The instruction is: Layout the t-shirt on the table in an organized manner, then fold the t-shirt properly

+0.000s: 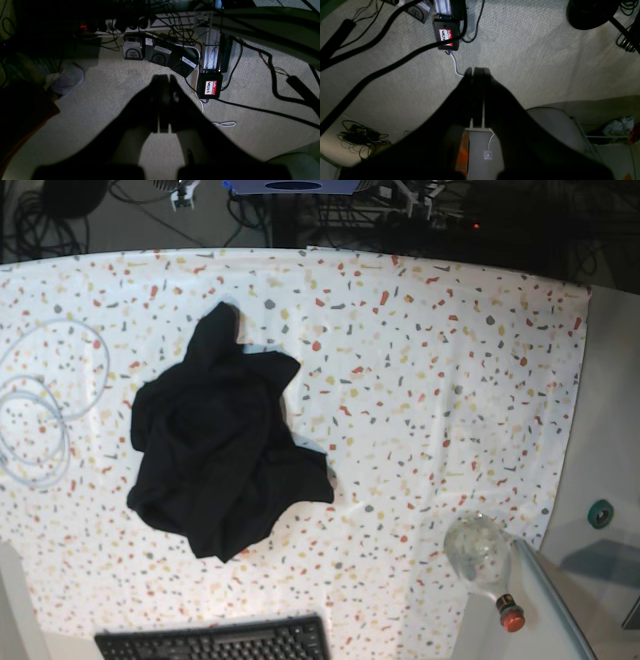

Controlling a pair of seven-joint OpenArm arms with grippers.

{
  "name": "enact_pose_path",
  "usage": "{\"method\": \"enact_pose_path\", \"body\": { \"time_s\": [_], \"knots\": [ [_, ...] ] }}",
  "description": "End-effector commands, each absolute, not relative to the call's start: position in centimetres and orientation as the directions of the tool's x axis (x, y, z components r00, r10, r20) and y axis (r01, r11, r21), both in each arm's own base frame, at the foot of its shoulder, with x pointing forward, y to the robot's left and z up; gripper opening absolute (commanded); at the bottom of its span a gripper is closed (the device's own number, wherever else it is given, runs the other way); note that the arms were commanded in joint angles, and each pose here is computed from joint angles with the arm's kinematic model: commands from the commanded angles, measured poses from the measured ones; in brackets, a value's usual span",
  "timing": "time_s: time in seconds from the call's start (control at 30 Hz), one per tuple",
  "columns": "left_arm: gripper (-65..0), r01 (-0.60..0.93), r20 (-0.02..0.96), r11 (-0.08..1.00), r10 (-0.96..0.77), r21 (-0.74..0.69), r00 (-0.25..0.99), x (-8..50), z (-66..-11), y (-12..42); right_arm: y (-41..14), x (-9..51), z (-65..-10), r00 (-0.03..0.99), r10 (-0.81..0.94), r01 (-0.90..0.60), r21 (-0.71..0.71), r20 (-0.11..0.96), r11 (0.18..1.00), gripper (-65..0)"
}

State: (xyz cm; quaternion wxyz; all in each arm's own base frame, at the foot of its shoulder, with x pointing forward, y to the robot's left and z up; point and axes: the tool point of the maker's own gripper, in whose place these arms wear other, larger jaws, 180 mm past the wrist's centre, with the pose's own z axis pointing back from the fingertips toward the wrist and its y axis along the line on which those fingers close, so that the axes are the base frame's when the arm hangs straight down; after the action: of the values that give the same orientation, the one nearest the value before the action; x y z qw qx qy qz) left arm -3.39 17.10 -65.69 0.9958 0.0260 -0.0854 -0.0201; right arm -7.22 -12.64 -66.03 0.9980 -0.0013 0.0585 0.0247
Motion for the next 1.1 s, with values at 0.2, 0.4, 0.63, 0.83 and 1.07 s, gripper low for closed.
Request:
{"method": "enact_pose_path", "body": {
  "time_s": [0.2, 0.4, 0.63, 0.83, 1.07],
  "knots": [
    [-65.0, 0.034, 0.168, 0.998, -0.044, 0.06, 0.985, -3.9, -65.6, 17.2, -12.7, -7.7, -66.0, 0.991, 0.046, -0.047, 0.001, -0.123, 0.999, -65.0],
    [-65.0, 0.052, 0.154, 0.997, -0.06, 0.057, 0.986, -4.7, -65.6, 17.1, -12.7, -7.7, -66.0, 0.991, 0.045, -0.045, 0.0, -0.123, 0.999, -65.0],
    [-65.0, 0.058, 0.151, 0.997, -0.066, 0.057, 0.986, -4.9, -65.6, 17.1, -12.7, -8.0, -65.9, 0.99, 0.051, -0.051, 0.001, -0.128, 0.999, -65.0],
    [-65.0, 0.063, 0.158, 0.995, -0.075, 0.078, 0.985, -5.1, -65.3, 18.5, -12.7, -8.5, -65.9, 0.989, 0.053, -0.053, 0.002, -0.135, 0.999, -65.0],
    [-65.0, 0.082, 0.214, 0.991, -0.102, 0.102, 0.971, -6.1, -64.0, 20.2, -12.7, -11.2, -65.1, 0.99, 0.057, -0.057, 0.003, -0.132, 0.998, -65.0]
  ]
}}
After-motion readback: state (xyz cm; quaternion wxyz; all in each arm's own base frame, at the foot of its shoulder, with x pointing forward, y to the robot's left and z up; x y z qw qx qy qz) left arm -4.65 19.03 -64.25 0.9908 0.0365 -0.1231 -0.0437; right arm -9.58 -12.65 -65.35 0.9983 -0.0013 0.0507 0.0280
